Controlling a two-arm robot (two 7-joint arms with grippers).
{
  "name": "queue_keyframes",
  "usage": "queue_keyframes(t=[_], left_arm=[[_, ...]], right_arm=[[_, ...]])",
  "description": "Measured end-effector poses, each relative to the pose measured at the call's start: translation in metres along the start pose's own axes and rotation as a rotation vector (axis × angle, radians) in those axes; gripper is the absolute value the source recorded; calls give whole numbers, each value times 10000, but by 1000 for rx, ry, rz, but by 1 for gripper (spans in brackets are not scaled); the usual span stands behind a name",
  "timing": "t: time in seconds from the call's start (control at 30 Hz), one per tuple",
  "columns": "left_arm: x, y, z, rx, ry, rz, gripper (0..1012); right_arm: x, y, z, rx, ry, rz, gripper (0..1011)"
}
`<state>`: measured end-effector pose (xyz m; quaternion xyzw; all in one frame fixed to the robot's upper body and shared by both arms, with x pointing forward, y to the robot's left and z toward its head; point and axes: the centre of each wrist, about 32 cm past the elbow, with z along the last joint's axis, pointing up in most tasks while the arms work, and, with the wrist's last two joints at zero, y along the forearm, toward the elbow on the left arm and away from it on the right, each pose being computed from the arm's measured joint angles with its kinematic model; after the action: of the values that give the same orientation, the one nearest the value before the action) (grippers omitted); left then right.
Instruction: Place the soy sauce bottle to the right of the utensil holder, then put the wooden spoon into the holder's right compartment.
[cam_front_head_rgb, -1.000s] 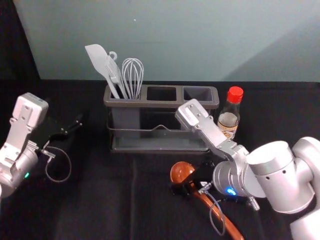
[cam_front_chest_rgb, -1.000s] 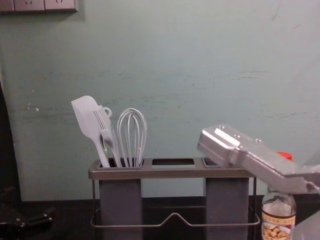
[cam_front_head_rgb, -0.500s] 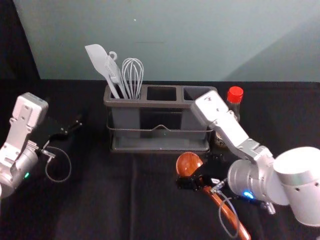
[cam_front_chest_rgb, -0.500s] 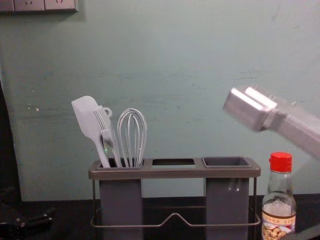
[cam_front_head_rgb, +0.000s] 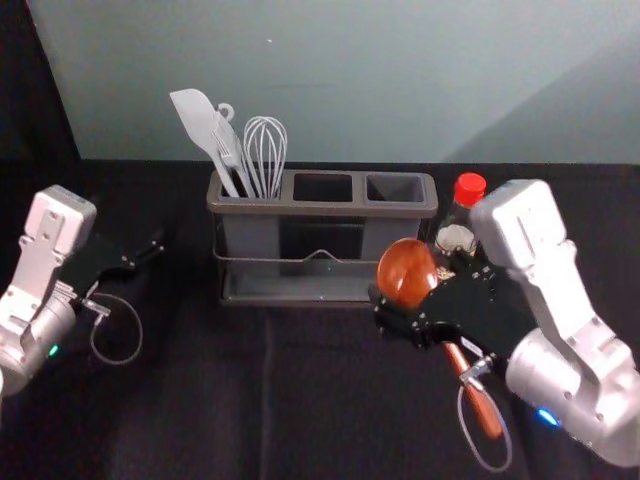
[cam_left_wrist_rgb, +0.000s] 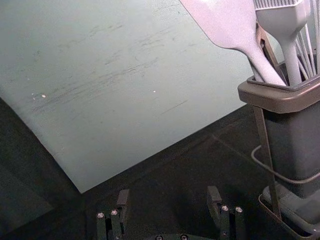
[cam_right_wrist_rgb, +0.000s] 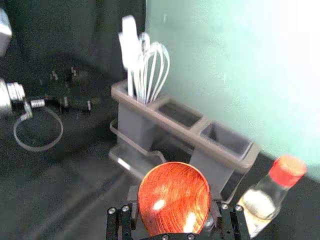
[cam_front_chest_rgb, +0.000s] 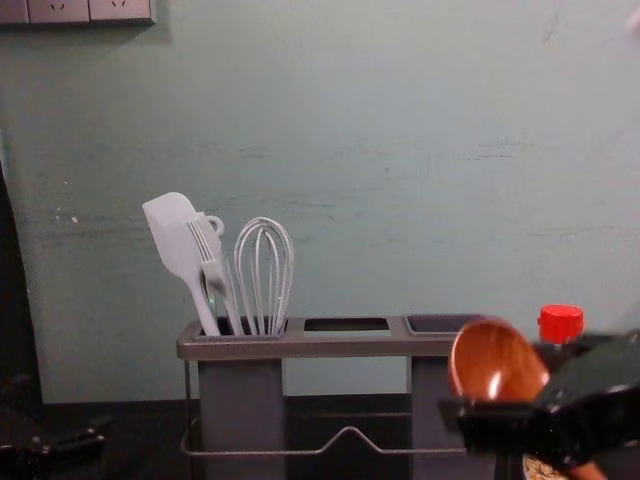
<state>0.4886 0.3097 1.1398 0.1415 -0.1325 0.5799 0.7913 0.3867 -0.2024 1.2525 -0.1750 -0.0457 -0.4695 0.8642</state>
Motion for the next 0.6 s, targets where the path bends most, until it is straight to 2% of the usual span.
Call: queue_keyframes(t=[0.03,0.1,0.27,0.6], left_arm=[[0,0,0,0,0,0,1000],[0,0,0,0,0,0,1000],[0,0,0,0,0,0,1000],[0,0,0,0,0,0,1000]], right_arm=[[-15,-48,-23,37,-9,-15,838],[-32,-95,-44,72,-16,-27,838],[-39,-141,-54,79,-10,-27,838],[-40,-134,-54,81,-10,-30,838]])
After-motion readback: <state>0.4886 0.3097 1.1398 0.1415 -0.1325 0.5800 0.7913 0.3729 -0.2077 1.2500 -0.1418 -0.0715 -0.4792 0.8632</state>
